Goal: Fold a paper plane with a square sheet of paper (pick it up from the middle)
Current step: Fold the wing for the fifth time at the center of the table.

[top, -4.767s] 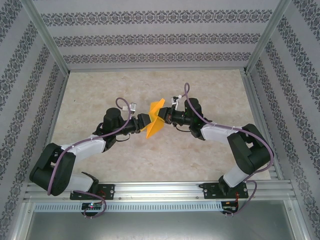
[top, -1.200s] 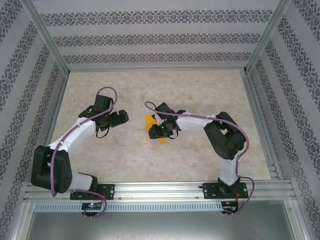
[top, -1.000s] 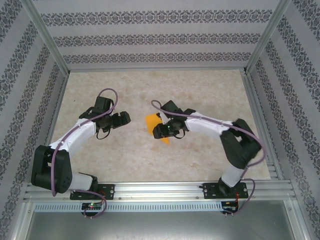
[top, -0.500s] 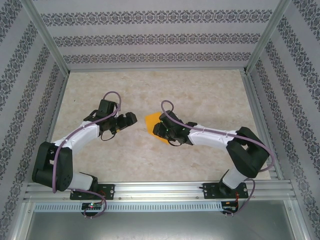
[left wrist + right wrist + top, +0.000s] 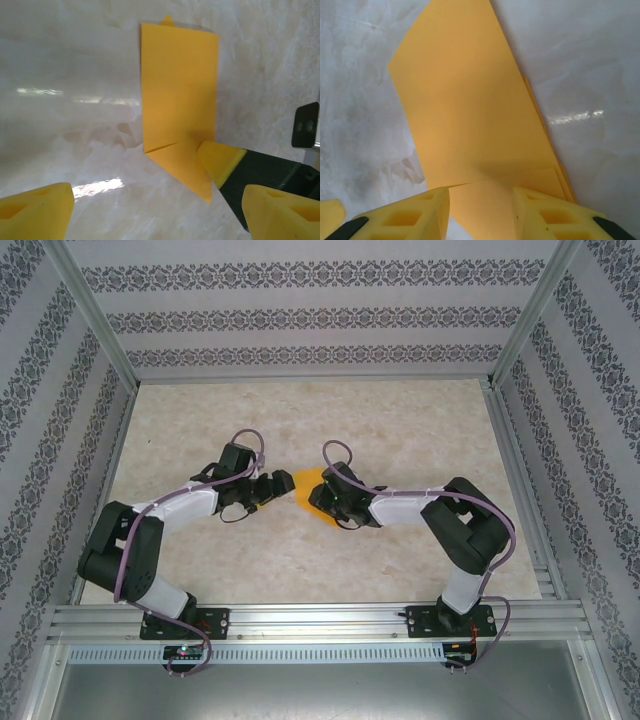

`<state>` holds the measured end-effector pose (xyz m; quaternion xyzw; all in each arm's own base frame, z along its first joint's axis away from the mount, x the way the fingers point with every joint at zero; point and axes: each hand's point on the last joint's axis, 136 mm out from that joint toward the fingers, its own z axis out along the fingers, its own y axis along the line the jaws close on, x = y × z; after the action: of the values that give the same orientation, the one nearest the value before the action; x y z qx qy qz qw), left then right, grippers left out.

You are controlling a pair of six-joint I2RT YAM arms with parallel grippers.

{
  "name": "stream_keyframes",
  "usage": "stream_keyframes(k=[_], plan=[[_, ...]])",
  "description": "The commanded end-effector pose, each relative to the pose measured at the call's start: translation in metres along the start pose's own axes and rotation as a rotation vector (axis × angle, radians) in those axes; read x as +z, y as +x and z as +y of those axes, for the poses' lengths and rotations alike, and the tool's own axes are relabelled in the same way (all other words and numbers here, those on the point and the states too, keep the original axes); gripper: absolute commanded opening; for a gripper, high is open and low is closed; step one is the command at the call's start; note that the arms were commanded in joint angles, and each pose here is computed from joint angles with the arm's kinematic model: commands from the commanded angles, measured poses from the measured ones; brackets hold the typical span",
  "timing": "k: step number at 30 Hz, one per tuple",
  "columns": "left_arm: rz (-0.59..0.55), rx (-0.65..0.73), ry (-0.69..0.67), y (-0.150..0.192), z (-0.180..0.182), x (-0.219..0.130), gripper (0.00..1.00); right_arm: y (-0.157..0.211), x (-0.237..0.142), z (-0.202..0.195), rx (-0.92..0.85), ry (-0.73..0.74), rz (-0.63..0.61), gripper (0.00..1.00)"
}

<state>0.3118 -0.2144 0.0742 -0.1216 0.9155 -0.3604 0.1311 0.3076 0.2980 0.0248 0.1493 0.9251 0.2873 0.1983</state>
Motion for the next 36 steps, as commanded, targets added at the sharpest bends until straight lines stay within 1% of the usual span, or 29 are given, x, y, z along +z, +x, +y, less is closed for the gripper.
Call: stream_keyframes(k=[1, 9, 17, 20, 24, 28, 32, 36], plan=[[0.043, -0.009, 0.099, 0.009, -0.019, 0.014, 0.85, 0.003, 0.003, -0.006, 0.029, -0.028, 0.014, 0.37], [0.092, -0.032, 0.111, 0.022, -0.025, 0.032, 0.83, 0.013, -0.002, -0.026, 0.074, -0.098, 0.055, 0.37], [0.118, -0.055, 0.066, 0.029, -0.02, 0.043, 0.78, 0.013, -0.005, -0.043, 0.135, -0.156, 0.067, 0.37], [0.123, -0.056, 0.071, 0.03, -0.024, 0.046, 0.74, 0.012, -0.006, -0.047, 0.145, -0.162, 0.069, 0.36], [0.127, -0.061, 0.065, 0.03, -0.027, 0.05, 0.63, 0.013, -0.005, -0.049, 0.151, -0.166, 0.072, 0.35], [0.127, -0.063, 0.053, 0.03, -0.027, 0.054, 0.57, 0.012, -0.006, -0.051, 0.156, -0.171, 0.071, 0.33], [0.128, -0.069, 0.033, 0.029, -0.025, 0.057, 0.56, 0.013, -0.006, -0.053, 0.154, -0.173, 0.074, 0.32], [0.13, -0.078, 0.021, 0.029, -0.023, 0.06, 0.59, 0.014, -0.005, -0.053, 0.151, -0.178, 0.079, 0.31]])
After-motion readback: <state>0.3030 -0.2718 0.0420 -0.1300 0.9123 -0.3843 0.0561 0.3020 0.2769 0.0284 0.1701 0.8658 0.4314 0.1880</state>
